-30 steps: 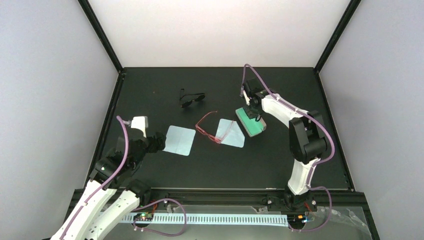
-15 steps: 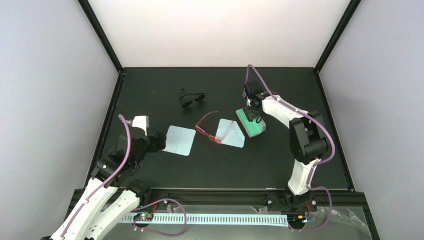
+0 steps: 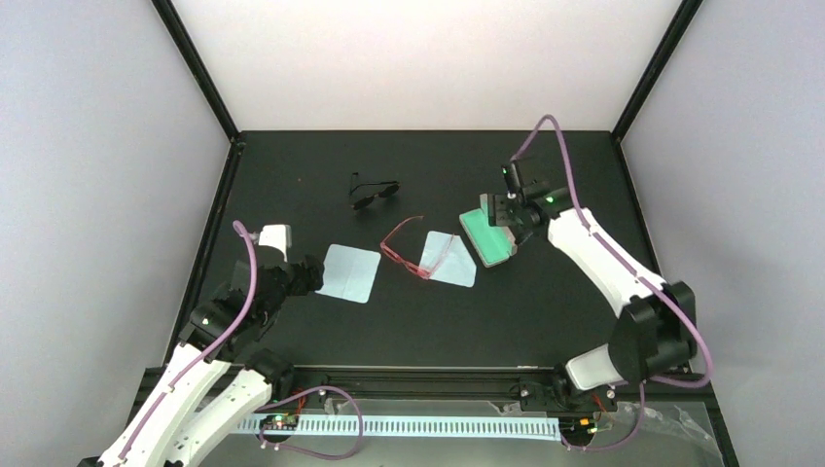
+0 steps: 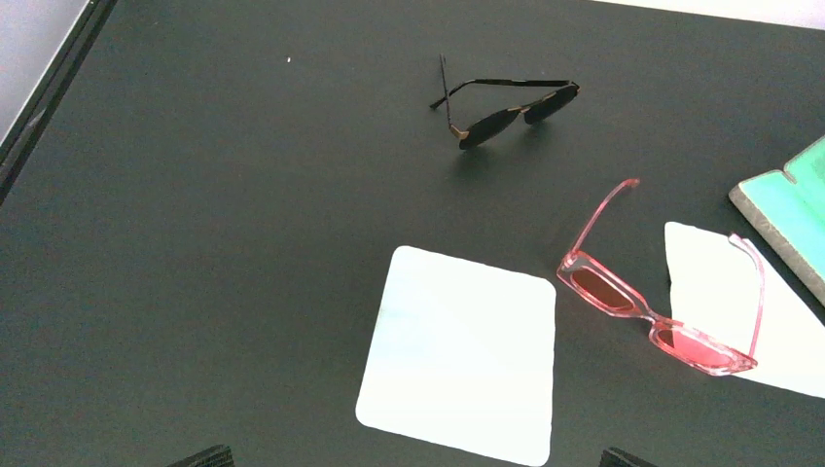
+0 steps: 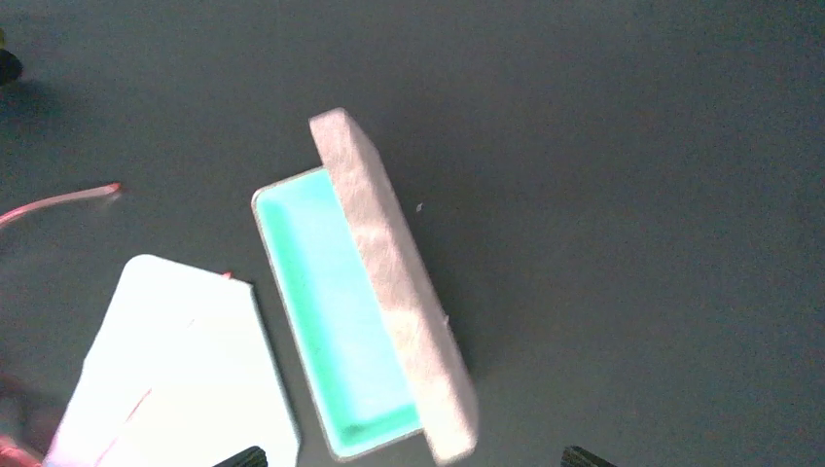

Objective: Organize the sunglasses
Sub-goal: Place the sunglasses case at the center of the board, then fold the glasses cleaning cloth at the center of the board.

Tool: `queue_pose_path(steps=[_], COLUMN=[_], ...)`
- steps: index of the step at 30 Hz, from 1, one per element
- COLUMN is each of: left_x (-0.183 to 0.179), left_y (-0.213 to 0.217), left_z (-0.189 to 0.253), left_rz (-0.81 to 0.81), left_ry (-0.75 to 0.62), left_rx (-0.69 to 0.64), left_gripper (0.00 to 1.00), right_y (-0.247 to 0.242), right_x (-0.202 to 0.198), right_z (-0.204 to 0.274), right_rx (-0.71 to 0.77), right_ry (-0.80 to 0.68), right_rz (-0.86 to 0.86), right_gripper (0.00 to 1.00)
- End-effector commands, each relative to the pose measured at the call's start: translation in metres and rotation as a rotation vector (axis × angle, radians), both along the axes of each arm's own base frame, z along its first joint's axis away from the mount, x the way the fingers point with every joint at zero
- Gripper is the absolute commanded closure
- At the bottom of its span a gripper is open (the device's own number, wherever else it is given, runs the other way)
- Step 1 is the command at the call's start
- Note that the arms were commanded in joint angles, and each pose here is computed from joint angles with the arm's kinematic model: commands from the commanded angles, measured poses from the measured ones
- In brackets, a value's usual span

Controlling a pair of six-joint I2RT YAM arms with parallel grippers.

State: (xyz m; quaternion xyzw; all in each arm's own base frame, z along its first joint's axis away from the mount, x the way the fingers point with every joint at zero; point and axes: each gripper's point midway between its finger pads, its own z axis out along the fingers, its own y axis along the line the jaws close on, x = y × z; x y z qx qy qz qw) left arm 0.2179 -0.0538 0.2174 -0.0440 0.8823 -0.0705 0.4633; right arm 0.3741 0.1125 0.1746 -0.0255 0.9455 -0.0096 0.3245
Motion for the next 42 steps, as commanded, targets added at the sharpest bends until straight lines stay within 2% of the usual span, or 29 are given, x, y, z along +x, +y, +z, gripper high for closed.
queue_pose_path(steps=[1, 7, 10, 22, 30, 42], left_x=[0.005, 0.005, 0.006, 0.005, 0.004, 0.004], left_y=[0.002, 0.002, 0.002, 0.004, 0.005, 0.007], left_z=[0.003, 0.002, 0.001, 0.003, 0.002, 0.004], left_rz=[0.014, 0.014, 0.014, 0.024, 0.029, 0.040], left_ry=[-0.014, -0.009, -0.005, -0.007, -0.005, -0.012], left_rx=[0.010, 0.011, 0.014, 0.009, 0.008, 0.009], left_gripper=[0.01, 0.01, 0.01, 0.01, 0.01, 0.01], right_y=[0.002, 0.035, 0.048, 0.077, 0.068, 0.081], right_x=[-0.039, -0.085, -0.101, -0.115, -0.094, -0.082], right_z=[-0.004, -0.033, -0.050, -0.099, -0.130, -0.159], right_rx=[0.193, 0.431, 0.475, 0.443, 0.306, 0.207], right_ry=[0.062, 0.233, 0.287, 0.403, 0.424, 0.481], right_rz=[-0.108, -0.044, -0.015, 0.016, -0.148, -0.161], right_gripper=[0.20, 0.24, 0.26, 0.39, 0.46, 0.48])
